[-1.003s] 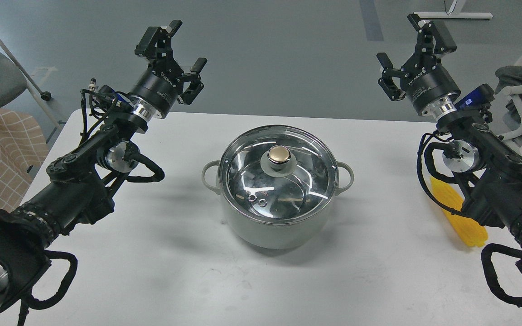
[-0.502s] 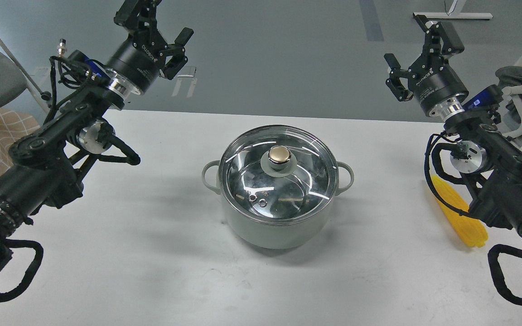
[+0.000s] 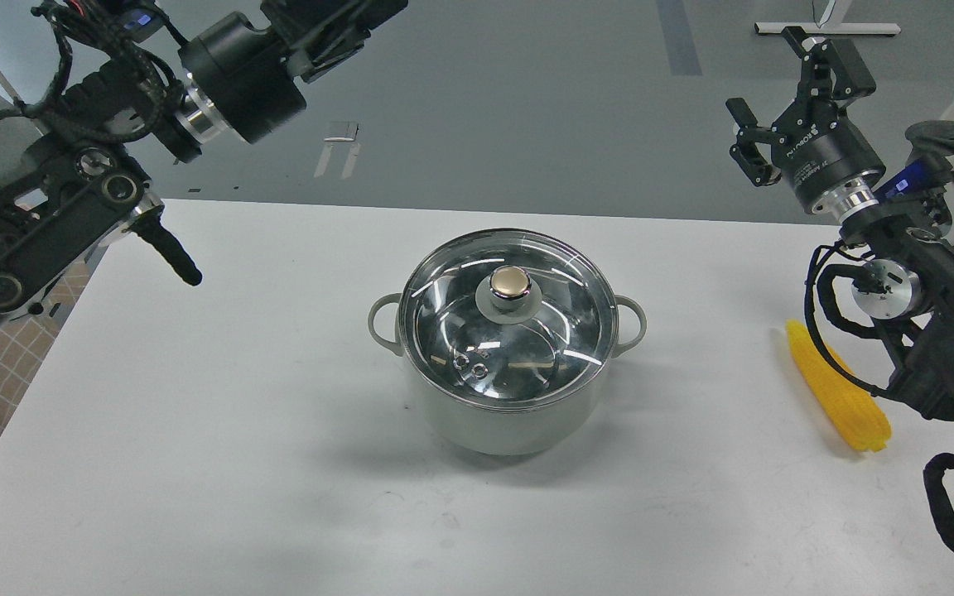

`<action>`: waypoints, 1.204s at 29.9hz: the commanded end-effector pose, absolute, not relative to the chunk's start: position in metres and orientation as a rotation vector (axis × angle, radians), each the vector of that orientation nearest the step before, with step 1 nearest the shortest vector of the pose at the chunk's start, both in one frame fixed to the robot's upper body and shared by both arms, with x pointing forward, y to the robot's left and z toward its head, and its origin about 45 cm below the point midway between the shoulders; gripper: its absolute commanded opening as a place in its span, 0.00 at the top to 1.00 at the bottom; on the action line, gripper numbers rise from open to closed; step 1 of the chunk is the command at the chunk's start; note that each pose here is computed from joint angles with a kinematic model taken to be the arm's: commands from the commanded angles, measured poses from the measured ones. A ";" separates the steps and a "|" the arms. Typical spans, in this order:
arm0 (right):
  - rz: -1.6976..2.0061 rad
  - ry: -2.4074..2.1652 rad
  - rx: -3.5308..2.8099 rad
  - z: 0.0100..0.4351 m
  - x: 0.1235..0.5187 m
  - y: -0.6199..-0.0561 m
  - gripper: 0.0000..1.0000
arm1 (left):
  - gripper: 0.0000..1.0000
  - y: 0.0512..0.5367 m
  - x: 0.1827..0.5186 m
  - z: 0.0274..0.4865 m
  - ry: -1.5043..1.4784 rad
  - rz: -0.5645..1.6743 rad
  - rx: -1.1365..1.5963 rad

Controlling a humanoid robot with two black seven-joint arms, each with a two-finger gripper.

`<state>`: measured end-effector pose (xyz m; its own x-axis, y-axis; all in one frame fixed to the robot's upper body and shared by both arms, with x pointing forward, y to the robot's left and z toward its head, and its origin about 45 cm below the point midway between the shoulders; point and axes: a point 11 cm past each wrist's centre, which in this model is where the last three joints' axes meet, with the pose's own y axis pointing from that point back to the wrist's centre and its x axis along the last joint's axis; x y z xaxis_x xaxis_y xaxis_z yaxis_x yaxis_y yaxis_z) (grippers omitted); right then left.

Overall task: Open pot and put corn in
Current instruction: 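Swing the left gripper up and over toward the pot lid, then lower the left gripper and grasp the brass knob of the glass lid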

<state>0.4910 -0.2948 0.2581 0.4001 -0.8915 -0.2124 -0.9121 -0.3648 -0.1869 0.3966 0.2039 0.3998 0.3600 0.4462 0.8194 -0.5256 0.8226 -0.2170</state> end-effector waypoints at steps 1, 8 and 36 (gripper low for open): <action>0.110 1.577 -2.393 0.255 0.487 -0.298 0.00 | 0.00 0.194 0.394 0.399 -1.239 0.579 0.184; 0.130 1.610 -2.396 0.242 0.478 -0.312 0.00 | 0.00 0.181 0.393 0.387 -1.431 0.481 0.312; 0.134 1.666 -2.410 0.225 0.454 -0.337 0.00 | 0.00 0.123 0.366 0.255 -1.452 0.096 0.508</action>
